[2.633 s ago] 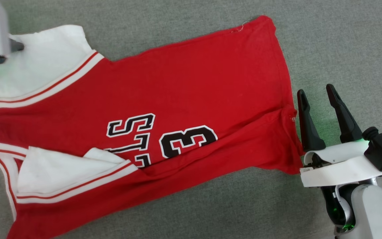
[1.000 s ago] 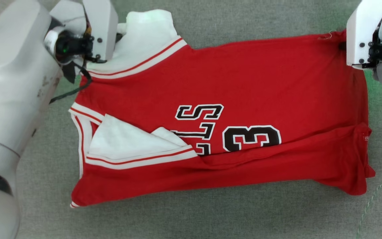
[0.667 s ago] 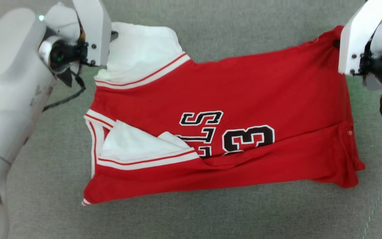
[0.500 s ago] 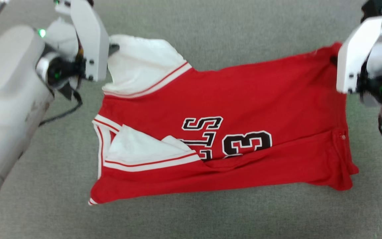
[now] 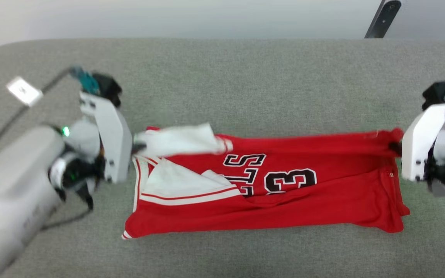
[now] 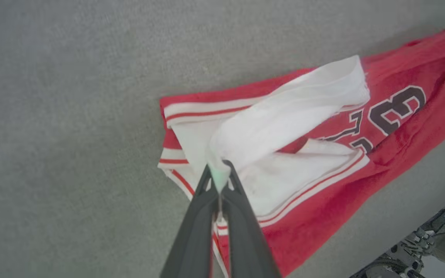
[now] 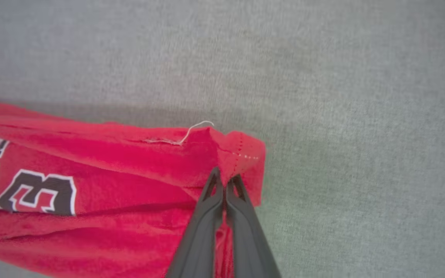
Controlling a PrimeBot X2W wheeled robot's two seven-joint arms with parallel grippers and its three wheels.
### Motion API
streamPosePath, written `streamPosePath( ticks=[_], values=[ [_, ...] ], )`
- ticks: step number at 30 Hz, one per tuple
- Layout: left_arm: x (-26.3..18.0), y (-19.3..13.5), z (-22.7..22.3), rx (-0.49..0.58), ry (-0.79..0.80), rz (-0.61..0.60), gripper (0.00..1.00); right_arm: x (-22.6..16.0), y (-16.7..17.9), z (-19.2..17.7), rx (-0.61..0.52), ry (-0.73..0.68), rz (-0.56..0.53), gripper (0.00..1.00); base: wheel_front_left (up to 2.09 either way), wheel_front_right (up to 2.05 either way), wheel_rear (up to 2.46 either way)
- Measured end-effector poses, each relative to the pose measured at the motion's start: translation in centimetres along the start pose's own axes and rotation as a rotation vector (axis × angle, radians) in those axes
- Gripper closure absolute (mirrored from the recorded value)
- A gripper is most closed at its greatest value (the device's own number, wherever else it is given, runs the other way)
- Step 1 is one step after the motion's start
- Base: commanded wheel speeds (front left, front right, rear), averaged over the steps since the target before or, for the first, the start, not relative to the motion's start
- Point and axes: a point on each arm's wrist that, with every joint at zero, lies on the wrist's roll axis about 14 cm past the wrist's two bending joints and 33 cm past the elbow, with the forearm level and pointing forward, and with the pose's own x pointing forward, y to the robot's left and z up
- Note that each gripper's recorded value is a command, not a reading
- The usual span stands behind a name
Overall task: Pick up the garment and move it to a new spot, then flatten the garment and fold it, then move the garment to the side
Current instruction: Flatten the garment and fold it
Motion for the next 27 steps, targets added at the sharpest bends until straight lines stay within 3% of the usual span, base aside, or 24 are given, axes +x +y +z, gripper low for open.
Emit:
streamPosePath(
  ticks=[6, 19, 20, 21, 22, 23, 24, 27],
  values=[
    [0.6, -1.5, -5.2, -0.066, 0.129, -0.028, 1.00, 0.0, 0.6, -3.0, 0.019, 0.076, 0.019, 1.00, 0.00, 0.00, 0.00],
    [3.3, -1.9, -8.8, -0.200, 0.311, -0.018, 1.00, 0.9, 1.0, -5.7, 0.042, 0.185, 0.009, 1.00, 0.00, 0.00, 0.00],
    [3.4, -1.8, -8.8, -0.207, 0.323, -0.014, 0.95, 1.0, 0.9, -5.7, 0.041, 0.185, 0.006, 1.00, 0.00, 0.00, 0.00],
    [3.4, -1.9, -8.8, -0.203, 0.334, -0.013, 0.84, 1.0, 0.9, -5.7, 0.041, 0.187, 0.006, 1.00, 0.00, 0.00, 0.00],
    [3.4, -1.7, -8.6, -0.194, 0.337, -0.008, 0.59, 1.0, 1.0, -5.8, 0.043, 0.189, 0.006, 1.00, 0.00, 0.00, 0.00],
    [3.3, -1.6, -8.4, -0.193, 0.338, -0.003, 0.05, 1.0, 1.0, -5.8, 0.043, 0.189, 0.005, 1.00, 0.00, 0.00, 0.00],
    [3.1, -1.5, -8.2, -0.192, 0.340, 0.002, 0.00, 1.0, 1.0, -5.8, 0.043, 0.190, 0.003, 1.00, 0.00, 0.00, 0.00],
    [2.4, -0.9, -6.8, -0.155, 0.322, 0.034, 0.00, 1.0, 1.1, -5.9, 0.046, 0.191, 0.003, 1.00, 0.00, 0.00, 0.00]
  ],
)
